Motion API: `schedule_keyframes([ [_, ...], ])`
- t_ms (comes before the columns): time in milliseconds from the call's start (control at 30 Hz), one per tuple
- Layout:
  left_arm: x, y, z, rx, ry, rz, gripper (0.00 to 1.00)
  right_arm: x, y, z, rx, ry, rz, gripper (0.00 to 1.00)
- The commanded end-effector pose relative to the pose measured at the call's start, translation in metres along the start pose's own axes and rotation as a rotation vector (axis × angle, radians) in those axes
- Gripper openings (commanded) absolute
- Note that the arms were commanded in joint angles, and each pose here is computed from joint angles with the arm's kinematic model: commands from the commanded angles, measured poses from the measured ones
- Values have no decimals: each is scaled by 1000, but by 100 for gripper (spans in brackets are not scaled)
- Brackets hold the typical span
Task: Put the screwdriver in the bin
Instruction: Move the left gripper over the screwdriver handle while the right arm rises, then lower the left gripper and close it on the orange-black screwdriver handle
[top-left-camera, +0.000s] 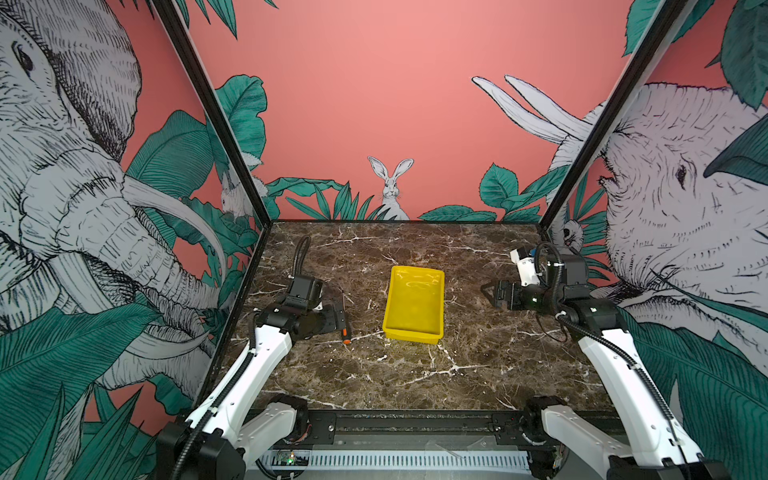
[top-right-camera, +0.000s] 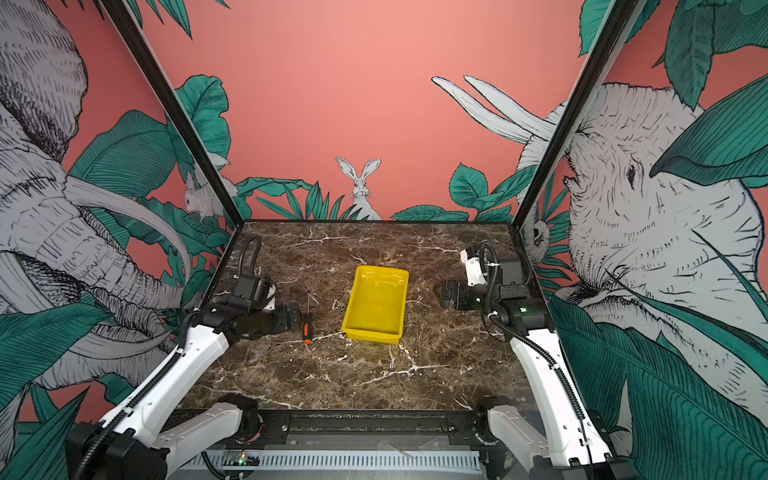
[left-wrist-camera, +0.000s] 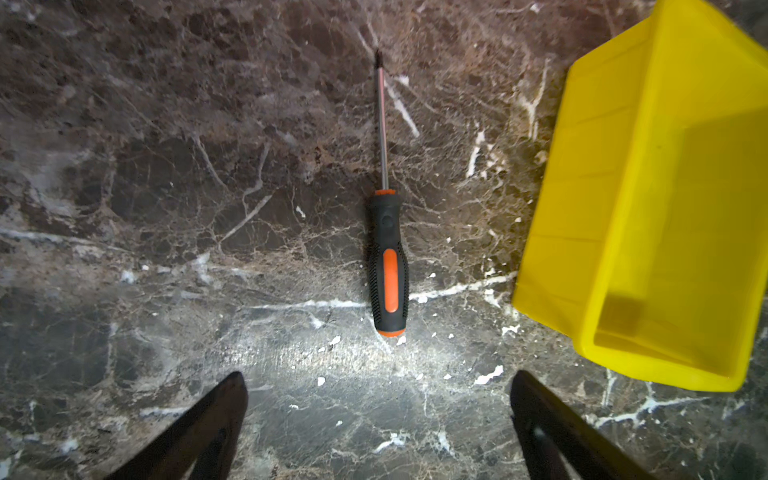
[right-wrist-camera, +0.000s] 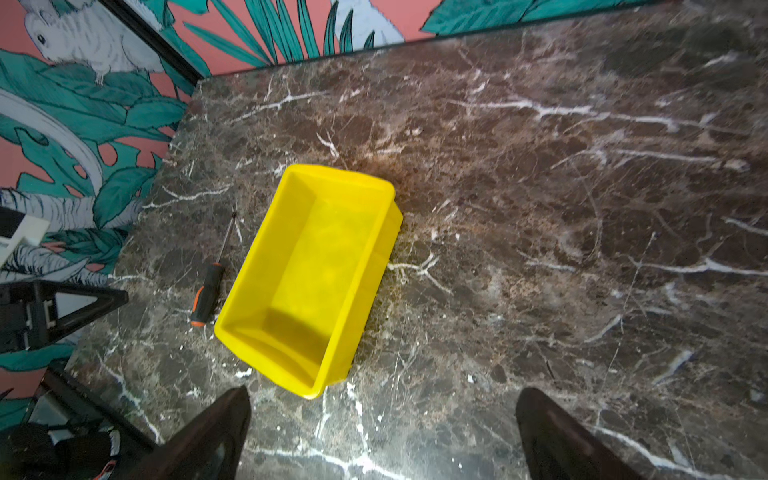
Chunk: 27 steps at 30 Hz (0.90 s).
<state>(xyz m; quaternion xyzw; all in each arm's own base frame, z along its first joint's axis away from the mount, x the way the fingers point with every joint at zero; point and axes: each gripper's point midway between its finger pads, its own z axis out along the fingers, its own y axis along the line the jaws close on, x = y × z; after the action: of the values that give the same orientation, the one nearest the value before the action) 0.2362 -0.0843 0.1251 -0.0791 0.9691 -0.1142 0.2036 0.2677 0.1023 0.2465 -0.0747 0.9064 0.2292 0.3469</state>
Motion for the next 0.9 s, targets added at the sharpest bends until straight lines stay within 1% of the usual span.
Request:
schedule_keyframes([
  [0, 1, 6, 11, -53, -1, -29, 99, 20, 9, 0, -51, 96, -6, 99],
  [100, 2, 8, 21, -61, 5, -38, 98, 25, 13, 2, -80, 104, -23, 99],
  [267, 2, 7, 37, -73, 39, -28, 96, 23, 17, 2, -111, 55, -25, 99],
  [367, 1, 10, 48, -99, 61, -13, 93, 26, 21, 4, -138, 77, -16, 99],
  [500, -1, 8, 62, -99, 78, -6, 89, 32, 21, 7, -152, 95, -13, 99],
  [700, -2, 7, 75, -104, 102, -3, 79, 37, 32, 5, -217, 92, -18, 99],
  [867, -5, 9, 82, -126, 95, -5, 71, 41, 30, 3, -204, 97, -15, 99],
])
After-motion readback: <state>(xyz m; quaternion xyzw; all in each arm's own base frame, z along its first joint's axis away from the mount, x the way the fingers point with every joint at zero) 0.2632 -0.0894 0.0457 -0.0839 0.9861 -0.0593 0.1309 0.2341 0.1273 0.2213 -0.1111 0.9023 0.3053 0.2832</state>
